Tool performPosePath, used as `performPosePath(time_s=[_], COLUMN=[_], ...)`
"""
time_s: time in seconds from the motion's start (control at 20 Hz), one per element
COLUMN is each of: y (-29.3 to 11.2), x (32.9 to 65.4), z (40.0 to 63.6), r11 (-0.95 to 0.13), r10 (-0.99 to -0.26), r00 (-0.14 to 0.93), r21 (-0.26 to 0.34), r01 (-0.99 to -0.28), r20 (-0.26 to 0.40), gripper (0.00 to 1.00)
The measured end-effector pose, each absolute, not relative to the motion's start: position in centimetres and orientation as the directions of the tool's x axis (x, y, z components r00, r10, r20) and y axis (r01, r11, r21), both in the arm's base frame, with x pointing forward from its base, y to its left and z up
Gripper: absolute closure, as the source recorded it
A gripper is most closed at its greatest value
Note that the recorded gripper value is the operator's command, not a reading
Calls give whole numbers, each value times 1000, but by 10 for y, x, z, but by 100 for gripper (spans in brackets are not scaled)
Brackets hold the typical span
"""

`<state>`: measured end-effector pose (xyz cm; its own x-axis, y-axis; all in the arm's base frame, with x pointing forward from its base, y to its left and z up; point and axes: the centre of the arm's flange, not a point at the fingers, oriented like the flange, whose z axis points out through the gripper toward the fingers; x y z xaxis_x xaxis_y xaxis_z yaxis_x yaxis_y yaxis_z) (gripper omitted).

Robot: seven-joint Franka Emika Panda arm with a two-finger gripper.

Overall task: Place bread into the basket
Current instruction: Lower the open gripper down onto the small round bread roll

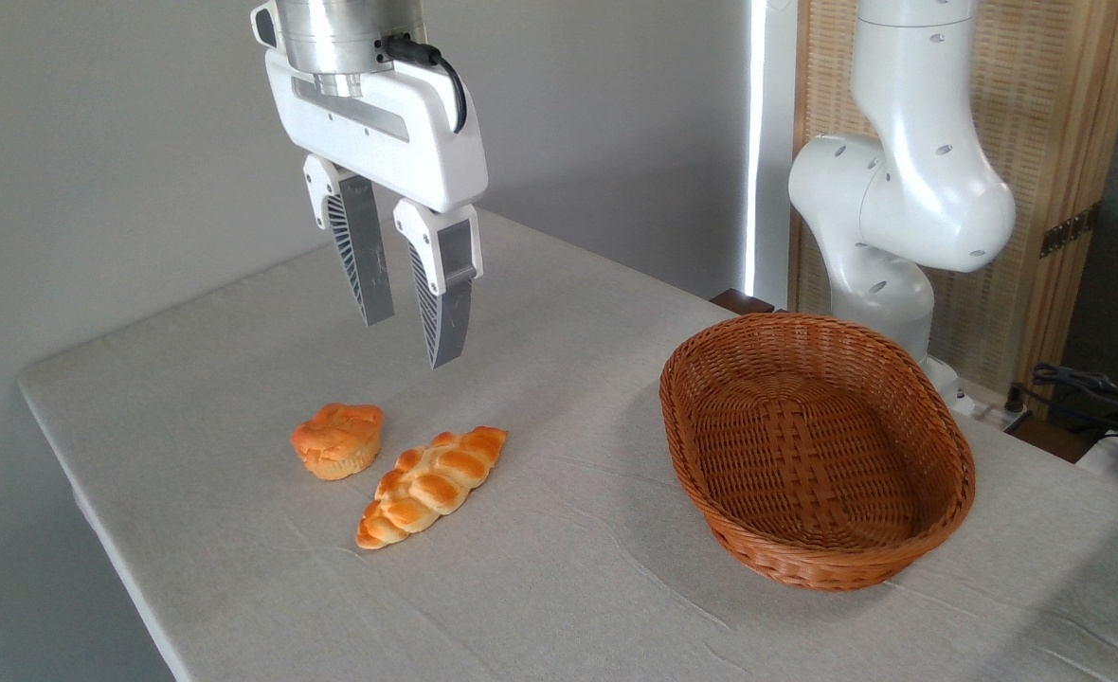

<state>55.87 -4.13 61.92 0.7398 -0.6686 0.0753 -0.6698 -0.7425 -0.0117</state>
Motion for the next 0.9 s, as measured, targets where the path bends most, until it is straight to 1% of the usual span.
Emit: performPosePath(time_s=[0.65, 0.75, 0.9], y=[-41, -55, -98], x=[558, 558, 559], z=[620, 618, 605], r11=[-746, -729, -687], r10=[-665, -683, -725], r00=[743, 726, 686], r21=[-12, -9, 0], r01=[-666, -685, -727], r20=[77, 74, 66], gripper=[0, 0, 0])
